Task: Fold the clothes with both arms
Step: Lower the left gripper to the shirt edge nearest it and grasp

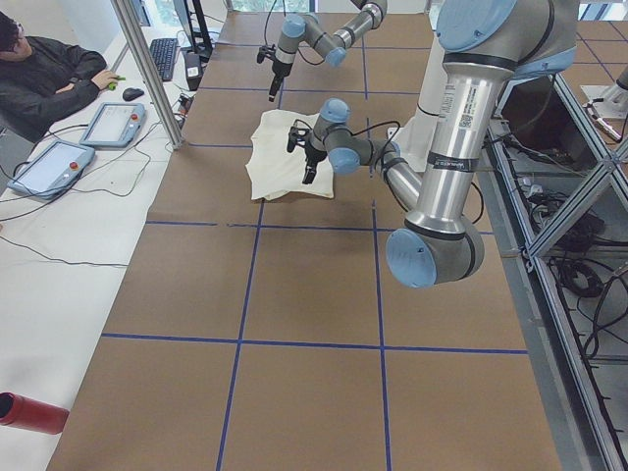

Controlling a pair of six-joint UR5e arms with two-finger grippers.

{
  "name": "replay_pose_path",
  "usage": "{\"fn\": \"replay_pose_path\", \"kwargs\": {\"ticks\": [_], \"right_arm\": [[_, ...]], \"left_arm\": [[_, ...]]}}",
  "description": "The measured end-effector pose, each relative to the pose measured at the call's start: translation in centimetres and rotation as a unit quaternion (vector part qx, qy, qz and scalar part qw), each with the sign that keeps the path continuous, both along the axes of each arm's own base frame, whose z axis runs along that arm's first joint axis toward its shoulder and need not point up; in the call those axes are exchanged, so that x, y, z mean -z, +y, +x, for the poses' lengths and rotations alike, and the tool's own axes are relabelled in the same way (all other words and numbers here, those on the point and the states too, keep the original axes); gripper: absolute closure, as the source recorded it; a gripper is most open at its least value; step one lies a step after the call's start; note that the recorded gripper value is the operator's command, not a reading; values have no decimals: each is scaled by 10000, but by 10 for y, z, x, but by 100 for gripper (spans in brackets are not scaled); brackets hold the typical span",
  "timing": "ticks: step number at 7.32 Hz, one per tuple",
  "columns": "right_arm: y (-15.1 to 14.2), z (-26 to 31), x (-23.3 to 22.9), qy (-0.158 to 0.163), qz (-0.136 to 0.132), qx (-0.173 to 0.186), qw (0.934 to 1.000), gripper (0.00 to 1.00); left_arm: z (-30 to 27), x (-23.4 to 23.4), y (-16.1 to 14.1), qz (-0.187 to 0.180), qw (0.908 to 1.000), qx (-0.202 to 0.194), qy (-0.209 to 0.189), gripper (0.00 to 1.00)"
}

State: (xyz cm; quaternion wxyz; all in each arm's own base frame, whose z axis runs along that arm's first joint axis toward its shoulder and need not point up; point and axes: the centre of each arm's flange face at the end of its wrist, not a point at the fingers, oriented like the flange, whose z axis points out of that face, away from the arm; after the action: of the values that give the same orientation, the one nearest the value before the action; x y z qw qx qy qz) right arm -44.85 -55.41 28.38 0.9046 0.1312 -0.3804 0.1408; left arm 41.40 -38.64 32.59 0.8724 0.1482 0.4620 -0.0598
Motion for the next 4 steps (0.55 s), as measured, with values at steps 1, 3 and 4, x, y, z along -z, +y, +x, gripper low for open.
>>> {"fn": "replay_pose_path", "kwargs": {"ticks": [1,3,4], "right_arm": [[1,1,2,-16,13,0,10000,0],[3,3,7,-61,53,-5,10000,0],[4,4,9,-78,67,-3,9999,0]], "left_arm": [[16,-11,20,-207,9997,108,20,19],[42,-29,40,-454,9987,227,-65,19],[52,-36,45,-504,9984,227,-126,24]]}}
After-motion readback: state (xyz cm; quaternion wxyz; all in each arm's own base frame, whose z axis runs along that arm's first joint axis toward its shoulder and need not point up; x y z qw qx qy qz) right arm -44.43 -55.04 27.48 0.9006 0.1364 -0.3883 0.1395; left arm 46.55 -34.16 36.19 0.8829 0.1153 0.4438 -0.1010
